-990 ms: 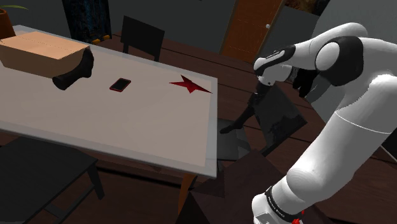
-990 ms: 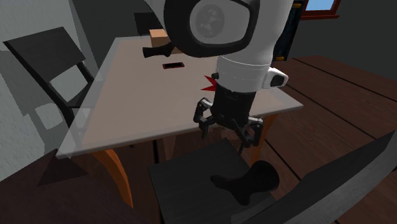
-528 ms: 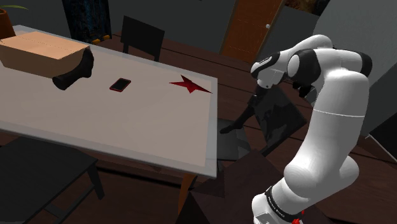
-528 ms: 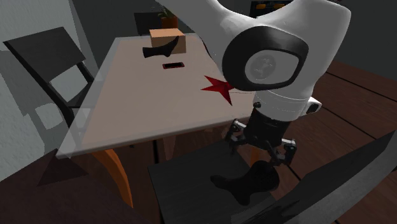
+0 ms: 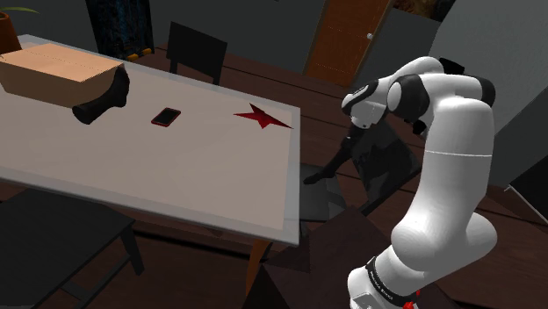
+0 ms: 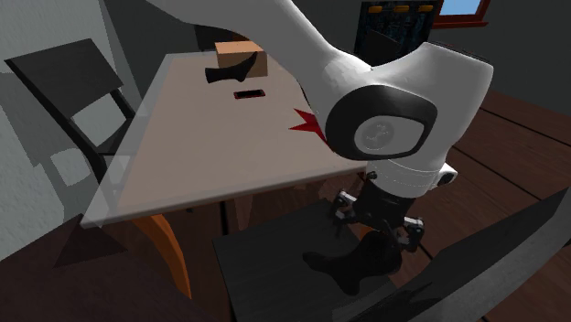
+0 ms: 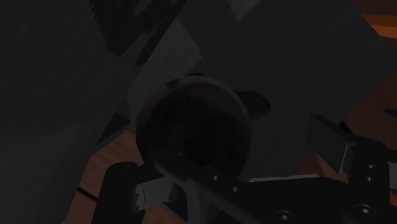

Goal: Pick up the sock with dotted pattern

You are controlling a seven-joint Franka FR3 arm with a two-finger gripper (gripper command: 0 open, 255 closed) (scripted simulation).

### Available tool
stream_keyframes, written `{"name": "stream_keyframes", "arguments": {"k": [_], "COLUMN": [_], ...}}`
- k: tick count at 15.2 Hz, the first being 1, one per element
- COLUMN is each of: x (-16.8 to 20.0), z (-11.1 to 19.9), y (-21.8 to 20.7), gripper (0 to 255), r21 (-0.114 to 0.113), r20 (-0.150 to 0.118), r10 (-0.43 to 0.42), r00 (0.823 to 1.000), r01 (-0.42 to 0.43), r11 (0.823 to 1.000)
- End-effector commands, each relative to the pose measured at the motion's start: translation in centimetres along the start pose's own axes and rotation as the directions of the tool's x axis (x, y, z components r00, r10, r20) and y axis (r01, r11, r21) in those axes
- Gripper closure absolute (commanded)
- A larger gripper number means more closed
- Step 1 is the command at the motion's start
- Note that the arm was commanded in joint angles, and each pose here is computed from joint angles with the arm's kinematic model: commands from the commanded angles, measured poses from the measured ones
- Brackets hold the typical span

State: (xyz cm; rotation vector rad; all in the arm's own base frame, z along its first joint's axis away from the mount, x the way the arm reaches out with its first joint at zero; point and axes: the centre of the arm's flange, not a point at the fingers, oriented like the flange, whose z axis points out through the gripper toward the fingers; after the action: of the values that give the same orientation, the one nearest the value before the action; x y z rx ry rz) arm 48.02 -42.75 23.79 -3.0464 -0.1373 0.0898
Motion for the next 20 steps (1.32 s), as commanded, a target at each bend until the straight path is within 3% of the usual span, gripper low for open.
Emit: {"name": "stream_keyframes", "arguments": {"k": [1, 2, 3, 12, 20], "x": [0.1, 0.1, 0.1, 0.1, -0.1], "z": [0.8, 0.8, 0.8, 0.8, -3.4], "y": [0.0, 0.0, 0.0, 0.0, -0.4], "gripper": [0, 0, 255, 255, 255], "r21": [0.000, 0.000, 0.000, 0.000, 0.000], "r20": [0.000, 0.000, 0.000, 0.000, 0.000], "r10": [0.000, 0.000, 0.000, 0.000, 0.000], "r00": [1.000, 1.000, 1.000, 1.000, 1.000], "r01": [0.000, 0.000, 0.000, 0.000, 0.000], "r11": [1.000, 1.000, 1.000, 1.000, 1.000]}}
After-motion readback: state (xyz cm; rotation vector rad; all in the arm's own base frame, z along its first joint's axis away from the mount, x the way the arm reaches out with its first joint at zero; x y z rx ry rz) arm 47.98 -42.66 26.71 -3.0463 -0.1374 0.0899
